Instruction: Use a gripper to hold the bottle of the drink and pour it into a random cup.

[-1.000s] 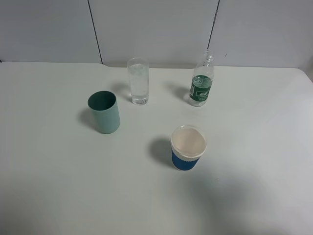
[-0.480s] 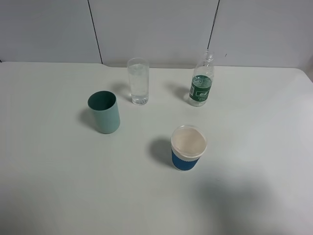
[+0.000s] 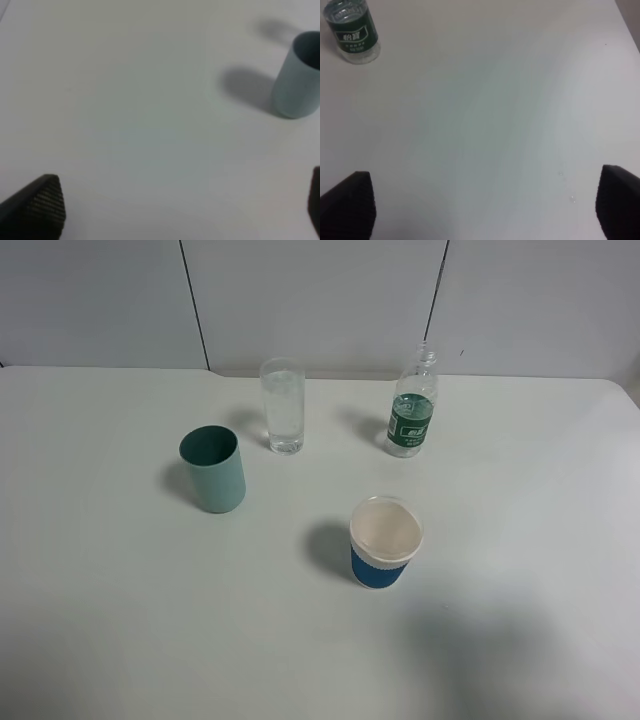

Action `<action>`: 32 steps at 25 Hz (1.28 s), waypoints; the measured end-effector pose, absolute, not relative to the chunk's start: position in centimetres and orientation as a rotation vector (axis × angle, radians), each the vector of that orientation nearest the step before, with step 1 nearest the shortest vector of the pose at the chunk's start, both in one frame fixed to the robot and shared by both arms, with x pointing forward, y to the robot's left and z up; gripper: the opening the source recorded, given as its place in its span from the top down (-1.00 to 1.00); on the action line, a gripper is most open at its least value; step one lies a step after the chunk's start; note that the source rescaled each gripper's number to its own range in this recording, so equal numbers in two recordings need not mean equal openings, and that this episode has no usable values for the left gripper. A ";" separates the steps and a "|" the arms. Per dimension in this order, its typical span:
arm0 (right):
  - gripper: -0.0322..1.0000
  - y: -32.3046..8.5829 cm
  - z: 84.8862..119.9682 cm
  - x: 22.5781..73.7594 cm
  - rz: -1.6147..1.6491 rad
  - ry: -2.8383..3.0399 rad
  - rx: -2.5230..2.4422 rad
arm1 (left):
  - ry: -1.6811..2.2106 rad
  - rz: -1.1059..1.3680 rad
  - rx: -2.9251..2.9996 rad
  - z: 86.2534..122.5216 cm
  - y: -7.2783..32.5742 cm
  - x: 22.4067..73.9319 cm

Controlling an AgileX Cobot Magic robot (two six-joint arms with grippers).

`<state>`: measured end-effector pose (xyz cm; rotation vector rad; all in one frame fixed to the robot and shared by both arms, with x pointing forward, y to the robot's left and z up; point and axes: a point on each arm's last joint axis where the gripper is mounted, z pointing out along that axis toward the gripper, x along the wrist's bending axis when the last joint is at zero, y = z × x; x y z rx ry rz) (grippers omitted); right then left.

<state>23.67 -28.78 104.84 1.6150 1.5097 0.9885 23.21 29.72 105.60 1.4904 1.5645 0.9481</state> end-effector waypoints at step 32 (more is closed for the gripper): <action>-0.63 -28.8 104.8 23.7 0.988 1.511 1.616 | 1.565 0.948 1.490 105.6 29.7 23.2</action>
